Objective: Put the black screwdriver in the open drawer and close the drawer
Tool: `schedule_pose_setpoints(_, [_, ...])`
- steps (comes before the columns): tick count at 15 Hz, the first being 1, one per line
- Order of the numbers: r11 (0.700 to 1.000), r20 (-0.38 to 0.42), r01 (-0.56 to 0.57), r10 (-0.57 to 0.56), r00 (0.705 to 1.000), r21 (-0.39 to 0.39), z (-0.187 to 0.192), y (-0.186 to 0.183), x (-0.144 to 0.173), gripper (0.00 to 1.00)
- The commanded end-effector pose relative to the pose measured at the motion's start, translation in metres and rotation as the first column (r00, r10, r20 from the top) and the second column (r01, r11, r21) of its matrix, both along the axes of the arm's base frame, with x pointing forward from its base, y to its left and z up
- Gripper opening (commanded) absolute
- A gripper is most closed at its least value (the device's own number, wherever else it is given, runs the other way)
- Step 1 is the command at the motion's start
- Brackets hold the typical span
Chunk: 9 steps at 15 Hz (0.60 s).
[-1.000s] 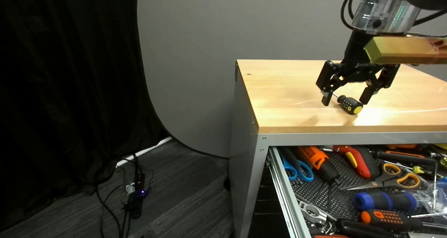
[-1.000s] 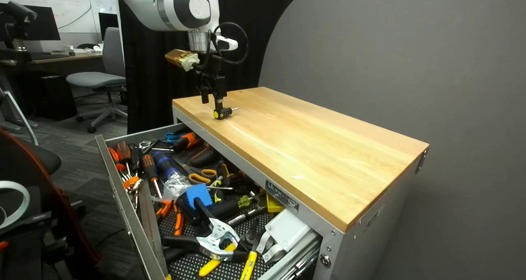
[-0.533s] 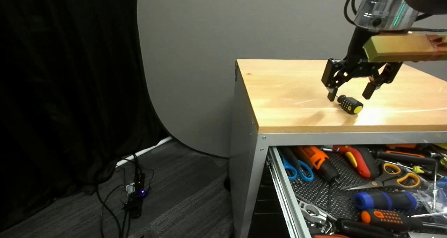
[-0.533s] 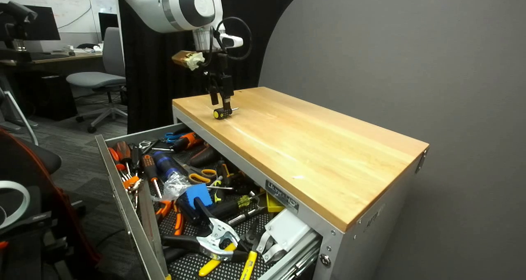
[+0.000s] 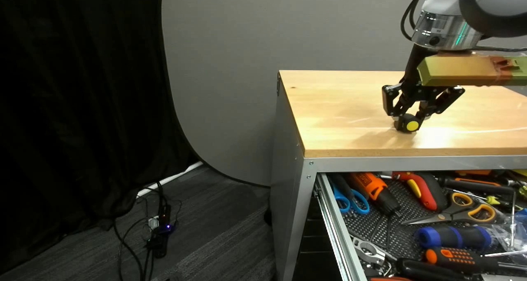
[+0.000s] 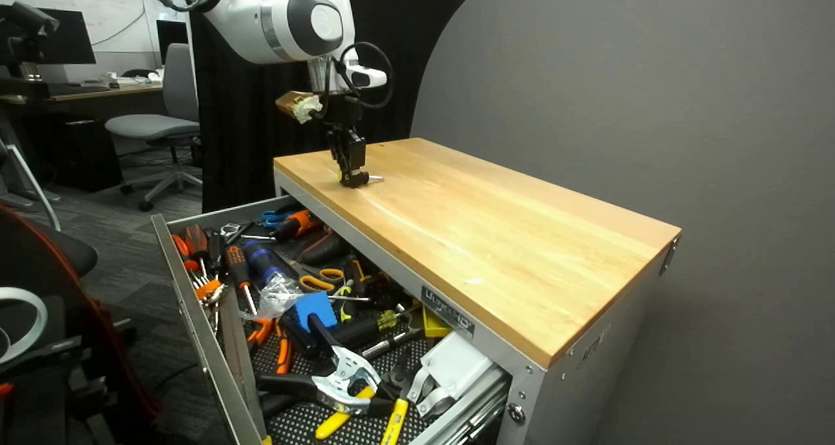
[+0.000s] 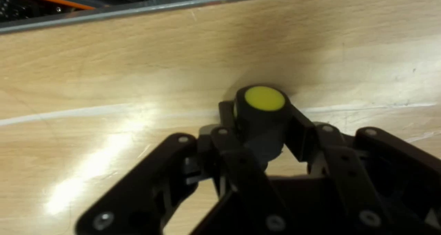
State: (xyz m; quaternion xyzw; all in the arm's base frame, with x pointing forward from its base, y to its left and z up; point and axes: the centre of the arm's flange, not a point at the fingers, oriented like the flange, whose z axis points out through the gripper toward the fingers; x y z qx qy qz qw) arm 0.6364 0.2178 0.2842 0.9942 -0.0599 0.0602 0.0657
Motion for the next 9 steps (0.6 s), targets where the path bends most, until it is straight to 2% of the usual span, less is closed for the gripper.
schedule_pose_setpoints(1, [0.999,0.017,0.043,-0.043,0.999,0.001,0.017,-0.012,-0.005,0.14])
schedule_pose_setpoints(4, [0.997,-0.011,0.076,-0.076,0.997,0.007,0.033,-0.035,-0.022,0.12])
schedule_pose_setpoints(7, [0.994,-0.113,0.106,-0.106,0.988,-0.008,0.050,-0.064,-0.064,0.12])
schedule_pose_setpoints(9, [0.992,-0.185,0.123,-0.126,0.975,-0.024,0.048,-0.075,-0.094,0.12])
